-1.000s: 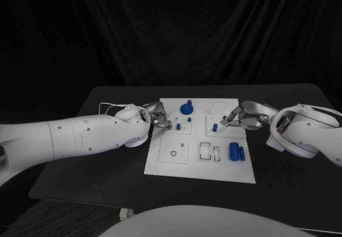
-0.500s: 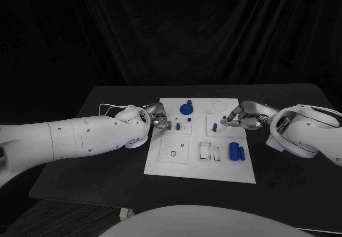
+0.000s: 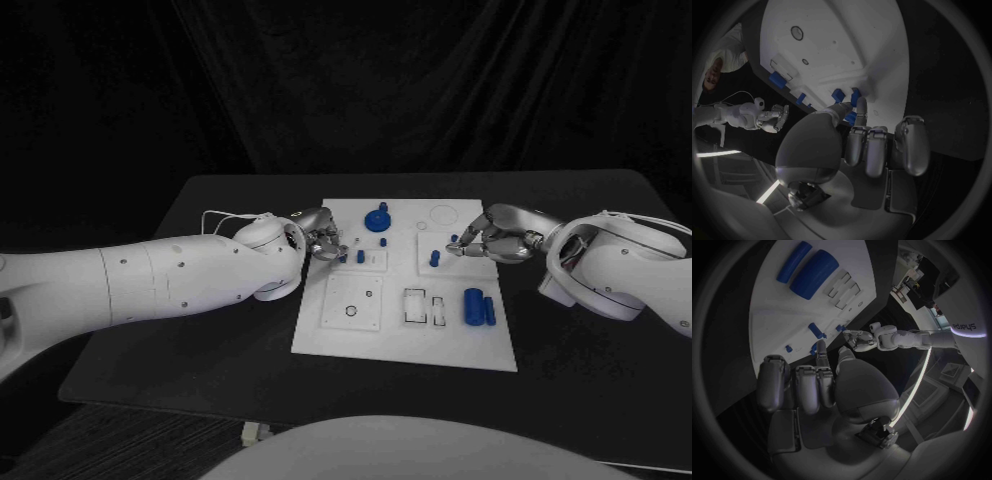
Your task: Assemble the parts on the task board
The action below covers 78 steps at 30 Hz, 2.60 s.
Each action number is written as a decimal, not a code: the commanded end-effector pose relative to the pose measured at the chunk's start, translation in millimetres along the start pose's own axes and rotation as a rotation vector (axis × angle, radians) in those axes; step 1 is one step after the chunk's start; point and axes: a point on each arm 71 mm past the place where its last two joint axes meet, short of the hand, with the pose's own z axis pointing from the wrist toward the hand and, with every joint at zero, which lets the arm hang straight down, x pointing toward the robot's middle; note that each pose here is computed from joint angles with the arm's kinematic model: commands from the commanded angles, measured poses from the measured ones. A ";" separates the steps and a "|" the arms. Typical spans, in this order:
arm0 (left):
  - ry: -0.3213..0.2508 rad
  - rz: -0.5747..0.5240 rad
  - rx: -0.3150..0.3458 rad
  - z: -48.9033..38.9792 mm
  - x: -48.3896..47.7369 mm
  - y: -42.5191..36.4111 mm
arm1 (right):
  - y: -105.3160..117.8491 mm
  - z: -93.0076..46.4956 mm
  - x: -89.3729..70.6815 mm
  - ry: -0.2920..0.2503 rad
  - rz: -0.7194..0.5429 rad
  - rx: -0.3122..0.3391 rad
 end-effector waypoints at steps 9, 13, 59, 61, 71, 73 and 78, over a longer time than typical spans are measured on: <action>0.006 0.000 0.008 0.7 2.1 -2.7 | -1.5 -0.7 0.1 -0.008 0.001 0.012; 0.015 0.004 0.002 0.3 2.8 -2.0 | -1.9 -0.9 0.0 -0.008 0.001 0.013; 0.048 0.039 0.005 0.1 10.5 -4.5 | -0.3 0.0 1.2 -0.007 0.002 0.008; 0.051 0.042 0.005 0.2 11.0 -5.0 | -0.1 0.1 1.3 -0.007 0.002 0.007; 0.074 0.054 0.004 0.9 13.9 -7.1 | -0.1 0.1 1.7 -0.005 0.002 0.007; 0.078 0.056 0.003 1.1 14.5 -7.3 | -0.3 0.0 1.7 -0.005 0.002 0.008; 0.092 0.063 -0.003 1.3 16.2 -7.7 | -0.5 -0.1 1.7 -0.004 0.002 0.008</action>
